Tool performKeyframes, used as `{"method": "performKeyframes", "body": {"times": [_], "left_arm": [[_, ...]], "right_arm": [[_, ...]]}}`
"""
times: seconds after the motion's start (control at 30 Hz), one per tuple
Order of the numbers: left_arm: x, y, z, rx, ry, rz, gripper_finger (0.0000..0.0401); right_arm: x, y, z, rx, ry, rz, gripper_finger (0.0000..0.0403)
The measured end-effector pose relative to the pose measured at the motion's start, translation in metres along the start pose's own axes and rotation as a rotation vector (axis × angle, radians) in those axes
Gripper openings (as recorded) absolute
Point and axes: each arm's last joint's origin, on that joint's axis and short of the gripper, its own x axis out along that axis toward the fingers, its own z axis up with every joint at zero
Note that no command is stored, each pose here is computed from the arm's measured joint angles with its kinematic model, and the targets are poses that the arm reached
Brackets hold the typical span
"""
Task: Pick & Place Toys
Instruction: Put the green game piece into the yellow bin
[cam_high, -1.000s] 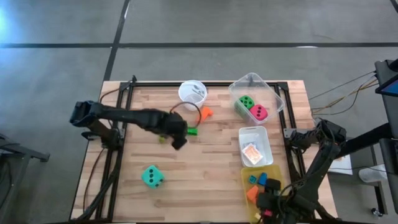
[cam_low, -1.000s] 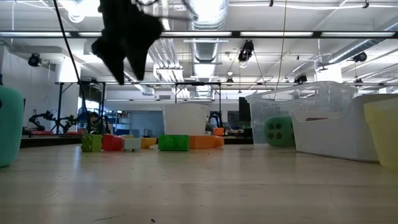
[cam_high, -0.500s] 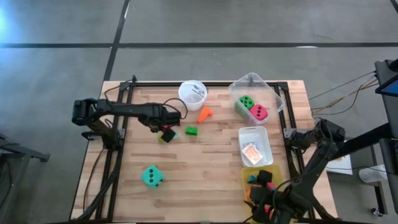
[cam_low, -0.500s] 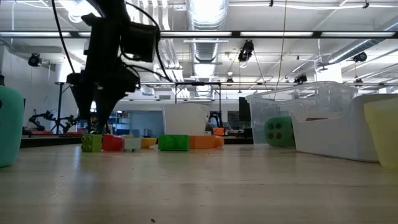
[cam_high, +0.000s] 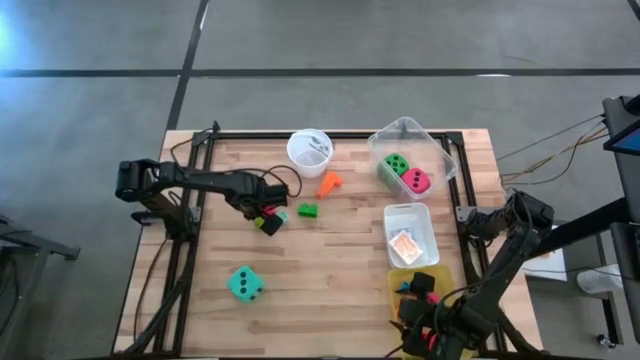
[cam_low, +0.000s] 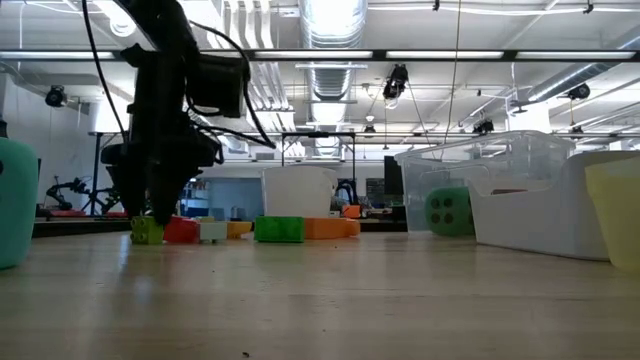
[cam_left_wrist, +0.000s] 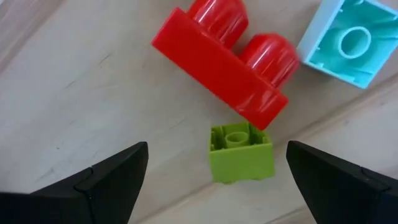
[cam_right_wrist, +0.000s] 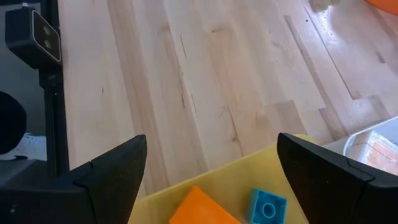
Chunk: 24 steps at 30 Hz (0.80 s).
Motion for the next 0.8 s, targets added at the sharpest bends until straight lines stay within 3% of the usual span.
{"method": "performKeyframes", "body": {"times": [0.57, 0.8], "left_arm": [[0.013, -0.003, -0.004, 0.016, -0.034, -0.04, 0.038], [0.018, -0.002, -0.006, 0.019, -0.024, -0.031, 0.0309]], "right_arm": [[0.001, 0.0, -0.001, -0.007, 0.001, -0.001, 0.0354], [0.002, -0.001, -0.002, -0.01, 0.002, -0.005, 0.0354]]}}
